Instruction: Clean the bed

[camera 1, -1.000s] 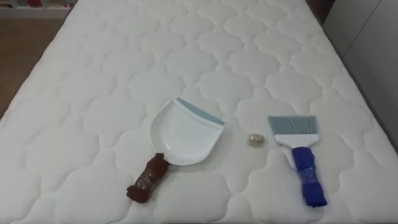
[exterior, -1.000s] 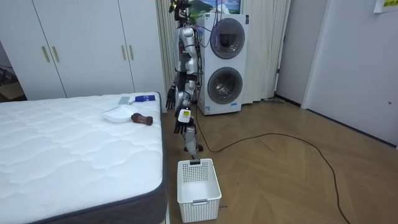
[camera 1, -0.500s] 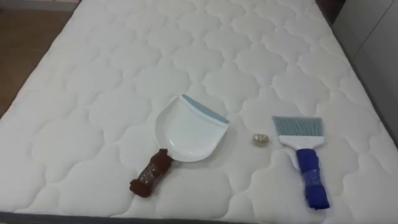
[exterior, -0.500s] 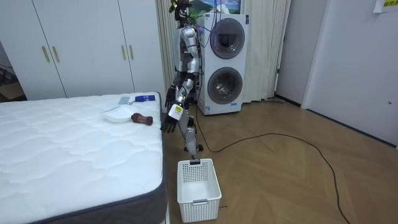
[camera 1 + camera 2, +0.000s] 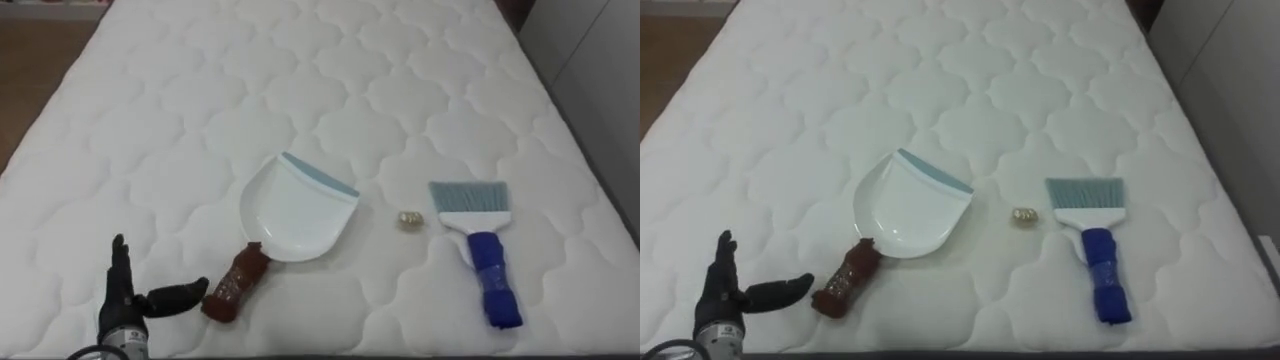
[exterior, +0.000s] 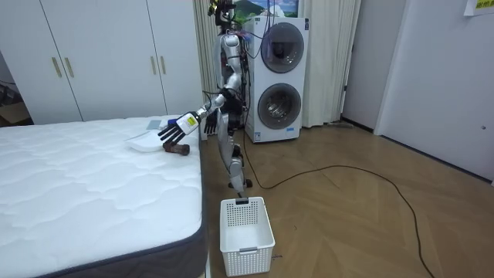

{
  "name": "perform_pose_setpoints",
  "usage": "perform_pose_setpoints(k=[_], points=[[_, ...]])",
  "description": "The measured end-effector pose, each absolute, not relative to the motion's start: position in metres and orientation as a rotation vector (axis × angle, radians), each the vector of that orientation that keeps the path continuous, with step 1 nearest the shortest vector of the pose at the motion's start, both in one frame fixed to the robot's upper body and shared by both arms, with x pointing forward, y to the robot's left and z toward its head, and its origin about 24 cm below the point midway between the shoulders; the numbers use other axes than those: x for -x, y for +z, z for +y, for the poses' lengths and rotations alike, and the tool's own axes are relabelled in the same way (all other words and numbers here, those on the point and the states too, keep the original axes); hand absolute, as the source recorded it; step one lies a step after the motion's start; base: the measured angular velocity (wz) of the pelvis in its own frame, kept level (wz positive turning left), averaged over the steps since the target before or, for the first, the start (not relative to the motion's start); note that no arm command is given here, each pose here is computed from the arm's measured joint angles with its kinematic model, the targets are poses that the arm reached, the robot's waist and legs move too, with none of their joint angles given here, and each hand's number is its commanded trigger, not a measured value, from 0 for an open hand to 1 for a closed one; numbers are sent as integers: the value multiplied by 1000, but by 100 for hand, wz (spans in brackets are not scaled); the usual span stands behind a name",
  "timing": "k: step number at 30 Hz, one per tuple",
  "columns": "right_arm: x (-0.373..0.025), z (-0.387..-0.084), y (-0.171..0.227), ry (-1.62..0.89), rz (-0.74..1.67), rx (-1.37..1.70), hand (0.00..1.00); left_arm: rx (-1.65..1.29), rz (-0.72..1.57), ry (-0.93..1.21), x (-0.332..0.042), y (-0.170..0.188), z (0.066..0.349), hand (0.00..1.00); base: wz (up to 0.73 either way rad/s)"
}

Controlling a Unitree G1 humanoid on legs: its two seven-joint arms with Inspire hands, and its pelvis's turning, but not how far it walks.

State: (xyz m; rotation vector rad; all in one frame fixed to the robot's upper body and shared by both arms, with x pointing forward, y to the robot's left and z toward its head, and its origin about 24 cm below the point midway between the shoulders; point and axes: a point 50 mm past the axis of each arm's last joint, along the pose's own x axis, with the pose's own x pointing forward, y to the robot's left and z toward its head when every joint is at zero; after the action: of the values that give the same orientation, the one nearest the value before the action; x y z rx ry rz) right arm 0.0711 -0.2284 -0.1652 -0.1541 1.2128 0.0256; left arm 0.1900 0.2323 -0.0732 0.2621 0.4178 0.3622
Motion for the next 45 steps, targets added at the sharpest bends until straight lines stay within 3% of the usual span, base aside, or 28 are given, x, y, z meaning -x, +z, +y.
perform_pose_setpoints(k=[21, 45], points=[[-75, -227, -165, 26, 1201, 136, 0, -291, 356, 284, -204, -68, 207, 0, -5], [-85, -225, -163, 11, 1175, 134, 0, -325, 516, 284, -200, -96, 209, 0, -1]])
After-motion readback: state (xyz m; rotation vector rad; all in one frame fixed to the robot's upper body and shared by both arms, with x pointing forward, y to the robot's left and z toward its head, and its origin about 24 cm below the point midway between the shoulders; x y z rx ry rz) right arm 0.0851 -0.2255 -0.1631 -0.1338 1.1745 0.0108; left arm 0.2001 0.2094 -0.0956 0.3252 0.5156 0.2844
